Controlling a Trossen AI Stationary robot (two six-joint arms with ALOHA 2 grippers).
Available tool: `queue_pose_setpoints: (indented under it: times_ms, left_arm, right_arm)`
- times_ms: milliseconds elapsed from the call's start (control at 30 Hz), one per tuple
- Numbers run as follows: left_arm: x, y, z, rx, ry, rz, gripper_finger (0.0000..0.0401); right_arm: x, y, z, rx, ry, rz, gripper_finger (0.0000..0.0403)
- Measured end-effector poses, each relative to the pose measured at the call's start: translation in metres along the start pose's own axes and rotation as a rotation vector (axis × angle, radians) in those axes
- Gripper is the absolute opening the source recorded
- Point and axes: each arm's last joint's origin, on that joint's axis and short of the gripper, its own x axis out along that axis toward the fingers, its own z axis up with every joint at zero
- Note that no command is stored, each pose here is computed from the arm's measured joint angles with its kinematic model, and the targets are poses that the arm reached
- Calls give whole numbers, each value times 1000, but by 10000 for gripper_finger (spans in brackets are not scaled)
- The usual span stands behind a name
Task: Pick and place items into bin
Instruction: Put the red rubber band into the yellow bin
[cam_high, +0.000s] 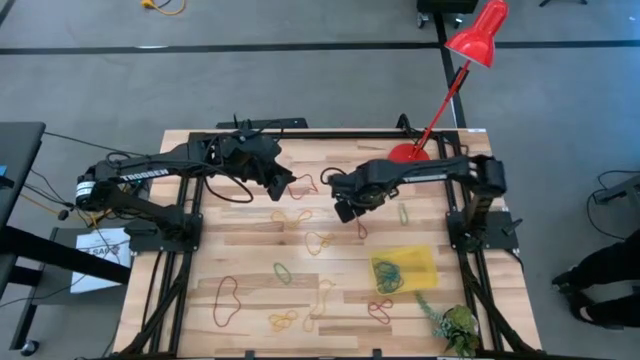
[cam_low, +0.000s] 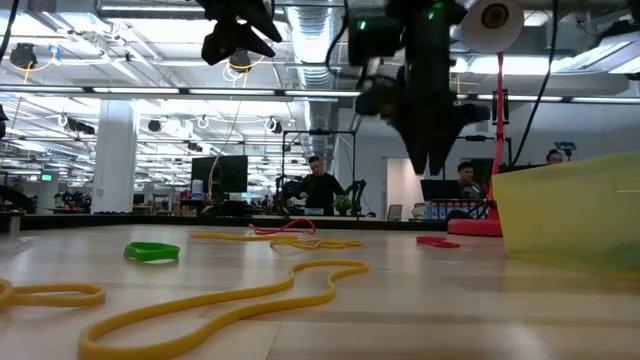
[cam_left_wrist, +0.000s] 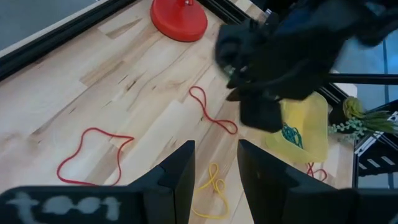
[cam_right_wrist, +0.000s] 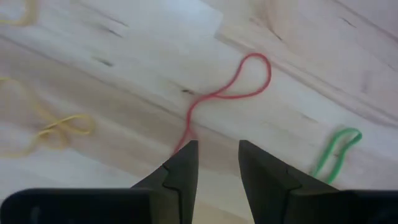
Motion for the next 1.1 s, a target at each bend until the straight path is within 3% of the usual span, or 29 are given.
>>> queue_pose_setpoints:
  times_ms: [233,800,1100]
  left_arm:
    - [0,0,0,-1,-1,0,110]
    - [0,0,0,47,2,-7,110]
    - [0,0,0,62,8,-17,110]
  right_arm:
    - [38,8,8,35,143,-23,109]
    - [82,23,20,100,119,-54,109]
    - [87,23,20,111,97,-86,101]
